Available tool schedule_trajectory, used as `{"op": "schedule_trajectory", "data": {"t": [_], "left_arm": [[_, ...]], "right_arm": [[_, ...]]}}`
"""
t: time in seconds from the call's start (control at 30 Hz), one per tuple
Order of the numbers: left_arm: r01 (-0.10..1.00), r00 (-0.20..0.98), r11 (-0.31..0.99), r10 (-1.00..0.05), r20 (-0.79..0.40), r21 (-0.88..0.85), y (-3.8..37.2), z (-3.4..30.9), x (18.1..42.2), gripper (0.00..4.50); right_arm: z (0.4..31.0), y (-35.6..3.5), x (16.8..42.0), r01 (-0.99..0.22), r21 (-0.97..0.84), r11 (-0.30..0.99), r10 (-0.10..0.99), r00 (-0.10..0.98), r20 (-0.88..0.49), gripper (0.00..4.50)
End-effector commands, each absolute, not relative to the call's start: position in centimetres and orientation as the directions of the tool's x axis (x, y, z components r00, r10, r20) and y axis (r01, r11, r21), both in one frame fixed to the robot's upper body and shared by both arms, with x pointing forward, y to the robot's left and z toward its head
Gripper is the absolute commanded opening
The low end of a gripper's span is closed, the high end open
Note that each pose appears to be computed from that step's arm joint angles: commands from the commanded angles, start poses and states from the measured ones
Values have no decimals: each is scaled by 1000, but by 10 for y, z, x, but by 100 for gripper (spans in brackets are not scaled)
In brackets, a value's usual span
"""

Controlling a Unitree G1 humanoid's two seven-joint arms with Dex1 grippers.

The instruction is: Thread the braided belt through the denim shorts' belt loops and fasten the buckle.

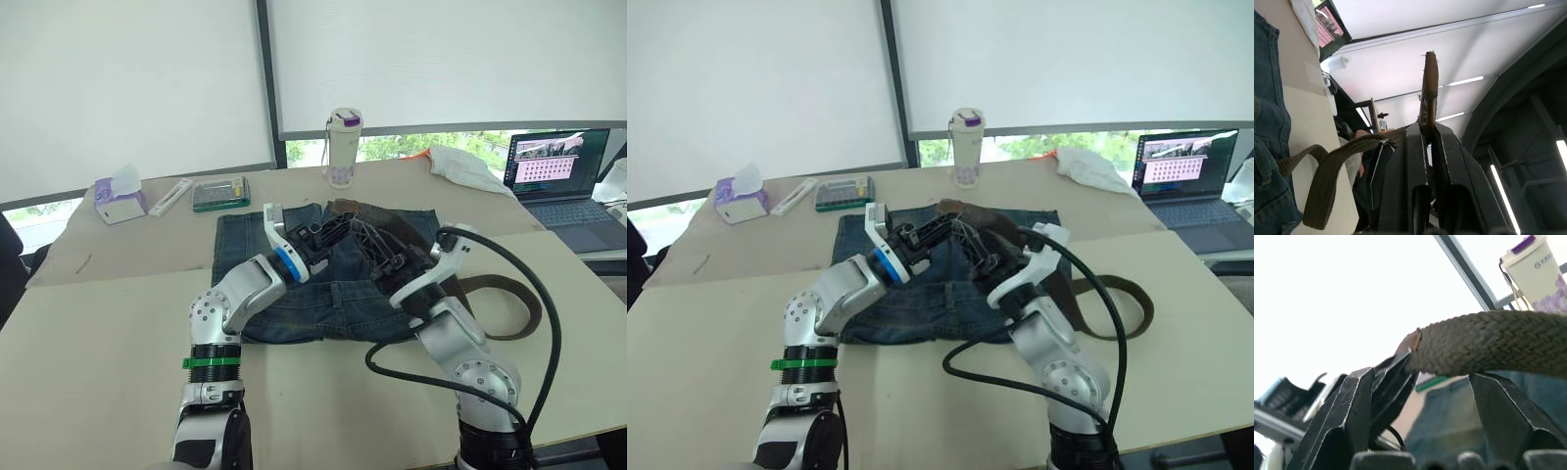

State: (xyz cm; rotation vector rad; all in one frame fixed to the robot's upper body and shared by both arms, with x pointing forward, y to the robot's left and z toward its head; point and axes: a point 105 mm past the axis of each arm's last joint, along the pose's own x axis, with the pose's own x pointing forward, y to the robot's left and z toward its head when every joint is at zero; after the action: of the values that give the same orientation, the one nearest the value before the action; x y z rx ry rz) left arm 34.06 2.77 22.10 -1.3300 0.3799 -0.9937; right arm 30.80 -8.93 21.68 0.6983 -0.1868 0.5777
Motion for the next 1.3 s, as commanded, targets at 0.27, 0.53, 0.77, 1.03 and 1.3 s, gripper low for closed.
{"op": "schedule_trajectory", "data": {"t": [0.27, 0.53, 0.77, 1.03, 1.3], "left_arm": [[411, 527, -117, -779, 341, -904, 28, 234, 331, 0], [407, 525, -118, -781, 338, -906, 26, 233, 329, 0], [423, 518, -112, -784, 341, -899, 25, 233, 328, 0], [756, 353, 121, -903, 245, -643, 16, 228, 300, 108], [988, 151, 152, -988, -32, -24, 22, 176, 276, 305]], "right_arm": [[250, -95, 305, -625, 578, 525, 394, 780, 487, 340], [251, -96, 314, -584, 590, 558, 370, 811, 453, 188], [250, -96, 318, -545, 571, 613, 372, 838, 400, 2], [242, -127, 316, -421, 441, 793, 336, 905, 260, 0], [197, -191, 317, -179, 171, 969, 203, 969, -138, 0]]}}
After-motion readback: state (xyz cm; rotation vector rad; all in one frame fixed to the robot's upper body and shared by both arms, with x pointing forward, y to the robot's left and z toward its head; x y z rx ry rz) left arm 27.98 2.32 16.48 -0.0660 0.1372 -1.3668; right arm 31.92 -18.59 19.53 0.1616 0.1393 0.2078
